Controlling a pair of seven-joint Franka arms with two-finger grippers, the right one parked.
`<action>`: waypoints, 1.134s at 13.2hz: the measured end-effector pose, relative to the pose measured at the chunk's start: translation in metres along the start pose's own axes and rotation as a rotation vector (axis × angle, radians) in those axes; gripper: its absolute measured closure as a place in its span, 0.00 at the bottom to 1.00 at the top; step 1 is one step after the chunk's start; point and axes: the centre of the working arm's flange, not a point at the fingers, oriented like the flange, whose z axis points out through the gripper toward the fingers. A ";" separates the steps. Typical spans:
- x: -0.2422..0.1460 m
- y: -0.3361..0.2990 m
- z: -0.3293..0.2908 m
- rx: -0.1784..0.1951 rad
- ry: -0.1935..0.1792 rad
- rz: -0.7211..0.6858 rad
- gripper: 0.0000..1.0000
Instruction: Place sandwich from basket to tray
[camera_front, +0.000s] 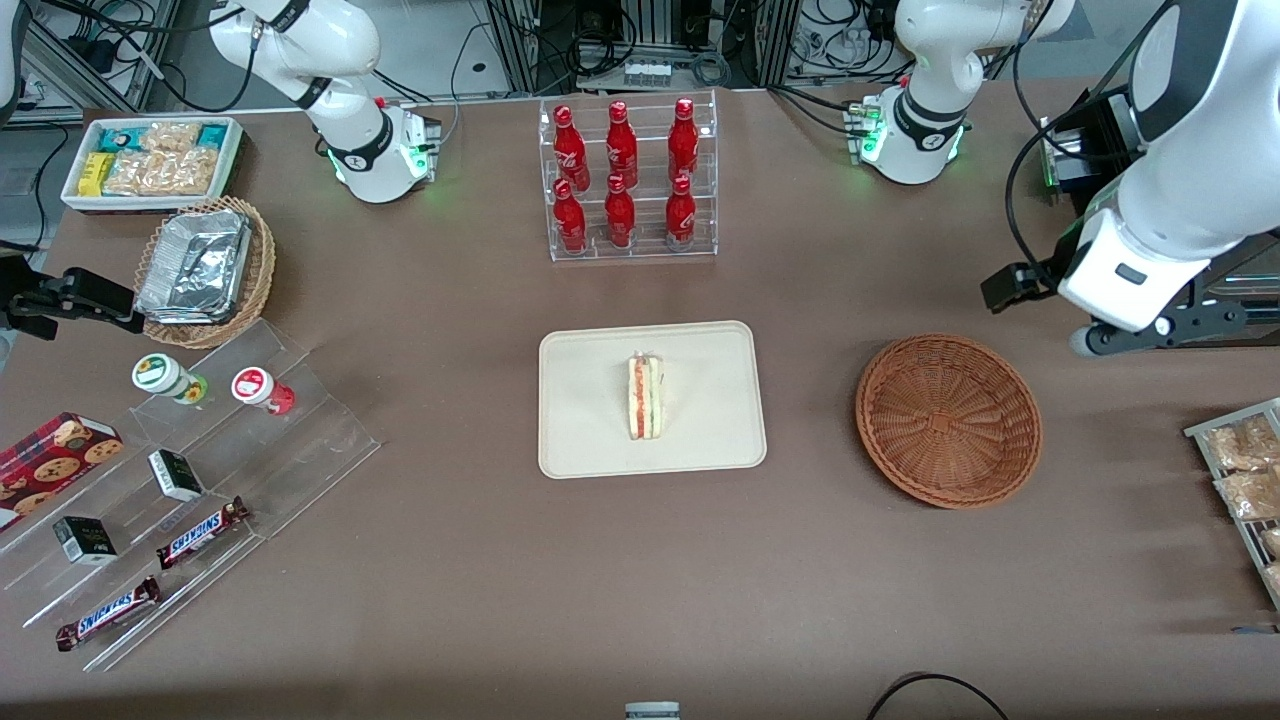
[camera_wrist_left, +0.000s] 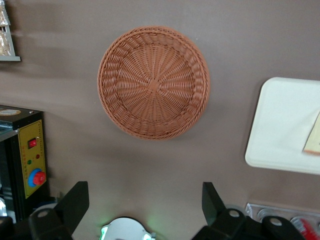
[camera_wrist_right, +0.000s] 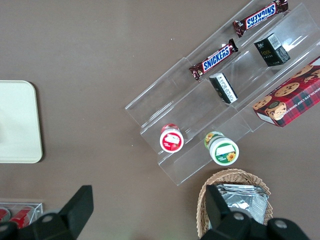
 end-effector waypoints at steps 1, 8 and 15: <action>-0.004 -0.013 -0.002 -0.007 -0.001 0.006 0.00; -0.028 -0.056 -0.007 -0.036 0.031 0.057 0.00; 0.001 -0.009 -0.015 -0.045 0.083 0.128 0.00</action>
